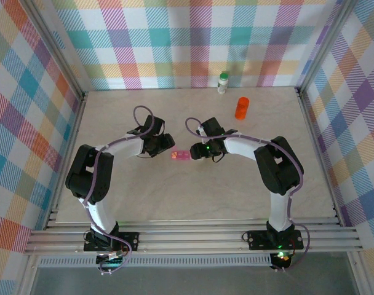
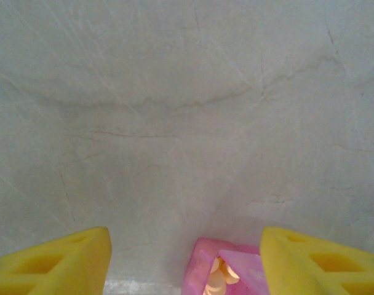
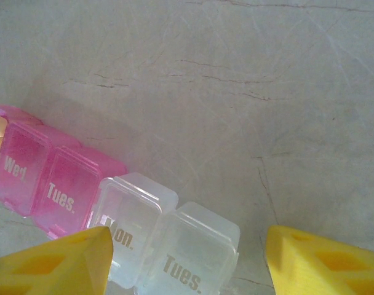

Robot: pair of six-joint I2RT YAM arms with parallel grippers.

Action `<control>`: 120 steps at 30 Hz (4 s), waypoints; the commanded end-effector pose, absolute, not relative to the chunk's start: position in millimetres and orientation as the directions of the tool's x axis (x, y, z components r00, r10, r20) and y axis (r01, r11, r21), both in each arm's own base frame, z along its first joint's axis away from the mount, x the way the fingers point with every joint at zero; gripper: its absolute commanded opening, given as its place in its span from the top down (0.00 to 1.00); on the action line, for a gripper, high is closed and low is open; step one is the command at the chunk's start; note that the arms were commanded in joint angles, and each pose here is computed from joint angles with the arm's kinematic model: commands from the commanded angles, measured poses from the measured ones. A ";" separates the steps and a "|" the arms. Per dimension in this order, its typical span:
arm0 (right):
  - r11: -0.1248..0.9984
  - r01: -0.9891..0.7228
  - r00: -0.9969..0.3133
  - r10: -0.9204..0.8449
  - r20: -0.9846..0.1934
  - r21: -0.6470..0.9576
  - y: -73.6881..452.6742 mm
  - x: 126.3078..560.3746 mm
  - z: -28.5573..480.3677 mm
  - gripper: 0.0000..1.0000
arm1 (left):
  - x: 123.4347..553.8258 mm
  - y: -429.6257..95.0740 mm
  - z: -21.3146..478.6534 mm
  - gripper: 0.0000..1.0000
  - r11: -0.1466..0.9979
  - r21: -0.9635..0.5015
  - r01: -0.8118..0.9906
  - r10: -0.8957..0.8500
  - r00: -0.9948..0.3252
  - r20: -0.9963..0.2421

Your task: Sort the pills into containers

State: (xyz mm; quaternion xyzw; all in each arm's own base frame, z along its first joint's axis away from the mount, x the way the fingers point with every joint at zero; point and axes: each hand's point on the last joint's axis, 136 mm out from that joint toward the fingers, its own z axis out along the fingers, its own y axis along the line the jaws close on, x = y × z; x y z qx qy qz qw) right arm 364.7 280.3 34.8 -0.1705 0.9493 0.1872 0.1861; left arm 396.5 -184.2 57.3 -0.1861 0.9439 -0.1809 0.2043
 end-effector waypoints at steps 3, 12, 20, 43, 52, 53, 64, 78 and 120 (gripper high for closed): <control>0.875 -0.411 -0.873 -0.297 -0.388 0.254 275.9 357.7 23.4 0.34 | 380.2 -195.3 67.3 0.37 0.865 -0.439 -0.241 -0.394 -0.869 -0.300; 0.875 -0.412 -0.874 -0.302 -0.380 0.254 274.5 355.5 20.8 0.33 | 367.1 -197.4 57.4 0.40 0.866 -0.442 -0.235 -0.377 -0.887 -0.266; 0.873 -0.417 -0.873 -0.309 -0.377 0.252 273.7 354.3 18.7 0.33 | 365.4 -202.3 39.3 0.45 0.860 -0.452 -0.235 -0.373 -0.895 -0.244; 0.873 -0.412 -0.885 -0.315 -0.342 0.261 275.5 353.6 10.6 0.33 | 332.1 -172.4 -30.2 0.74 0.910 -0.295 -0.292 -0.353 -0.919 -0.179; 0.828 -0.434 -0.876 -0.296 -0.381 0.354 294.9 368.4 49.5 0.32 | 324.4 -174.3 -44.0 0.76 0.905 -0.296 -0.306 -0.358 -0.923 -0.142; 0.820 -0.443 -0.872 -0.298 -0.389 0.363 298.8 370.7 56.9 0.32 | 324.5 -175.1 -42.9 0.76 0.904 -0.300 -0.305 -0.359 -0.922 -0.143; 0.759 -0.505 -0.847 -0.347 -0.402 0.410 332.0 398.3 63.1 0.39 | 318.2 -177.9 -45.0 0.80 0.890 -0.329 -0.315 -0.371 -0.921 -0.122; 0.564 -0.676 -0.736 -0.489 -0.468 0.474 361.7 389.6 40.8 0.42 | 308.5 -178.1 -56.1 0.82 0.885 -0.336 -0.323 -0.372 -0.924 -0.091; 0.705 -0.682 -0.732 -0.655 -0.189 0.194 300.7 379.1 -39.2 0.57 | 257.6 -154.3 -89.5 0.80 0.942 -0.221 -0.251 -0.249 -0.968 0.036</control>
